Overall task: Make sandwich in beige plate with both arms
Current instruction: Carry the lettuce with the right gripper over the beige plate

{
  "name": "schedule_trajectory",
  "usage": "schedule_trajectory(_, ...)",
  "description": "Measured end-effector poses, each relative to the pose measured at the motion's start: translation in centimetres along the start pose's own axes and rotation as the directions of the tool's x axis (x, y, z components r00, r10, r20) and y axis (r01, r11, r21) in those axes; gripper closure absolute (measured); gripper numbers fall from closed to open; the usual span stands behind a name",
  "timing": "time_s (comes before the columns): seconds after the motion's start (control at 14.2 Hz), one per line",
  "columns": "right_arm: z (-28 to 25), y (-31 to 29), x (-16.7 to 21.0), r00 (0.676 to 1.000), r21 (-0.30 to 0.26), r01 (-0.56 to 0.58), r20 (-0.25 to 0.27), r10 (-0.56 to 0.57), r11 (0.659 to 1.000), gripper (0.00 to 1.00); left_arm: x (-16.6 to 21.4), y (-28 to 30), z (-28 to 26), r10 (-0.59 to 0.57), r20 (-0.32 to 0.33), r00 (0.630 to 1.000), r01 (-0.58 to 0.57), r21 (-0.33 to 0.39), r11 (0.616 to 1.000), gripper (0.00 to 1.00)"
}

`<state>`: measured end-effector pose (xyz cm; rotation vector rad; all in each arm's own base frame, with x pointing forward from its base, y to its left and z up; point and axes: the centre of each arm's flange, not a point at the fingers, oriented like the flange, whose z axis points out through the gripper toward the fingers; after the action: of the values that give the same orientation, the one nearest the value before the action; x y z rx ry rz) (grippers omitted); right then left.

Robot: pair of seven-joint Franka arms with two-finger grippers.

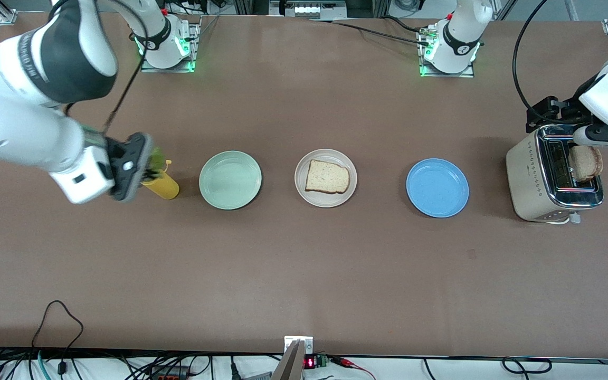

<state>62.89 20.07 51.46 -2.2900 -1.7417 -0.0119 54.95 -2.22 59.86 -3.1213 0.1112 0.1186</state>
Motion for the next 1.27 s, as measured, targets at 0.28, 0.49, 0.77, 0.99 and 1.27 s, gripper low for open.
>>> schedule_trajectory(0.28,3.0,-2.9,7.9,0.997,0.009,0.006,-0.076,-0.005,1.000,0.95,0.0,0.0,0.0,0.000,0.000,1.000,0.000,0.000,1.000,0.00)
schedule_trajectory(0.49,8.1,-4.7,13.8,0.996,-0.033,0.007,-0.088,-0.010,0.999,0.95,0.0,0.0,0.0,0.000,0.000,1.000,0.000,0.000,1.000,0.00)
schedule_trajectory(0.77,15.6,-6.8,18.7,0.997,-0.052,0.035,-0.063,-0.038,0.998,0.95,0.0,0.0,0.0,-0.001,0.000,1.000,0.001,0.000,1.000,0.00)
schedule_trajectory(0.99,18.9,-7.7,20.8,0.996,-0.082,0.061,-0.067,-0.067,0.995,0.95,0.0,-0.5,0.0,-0.008,0.000,1.000,0.008,-0.001,1.000,0.00)
schedule_trajectory(1.27,24.1,-9.7,24.1,0.994,-0.148,0.030,-0.104,-0.046,0.988,0.95,0.0,-0.8,0.0,-0.015,0.000,1.000,0.015,-0.001,1.000,0.00)
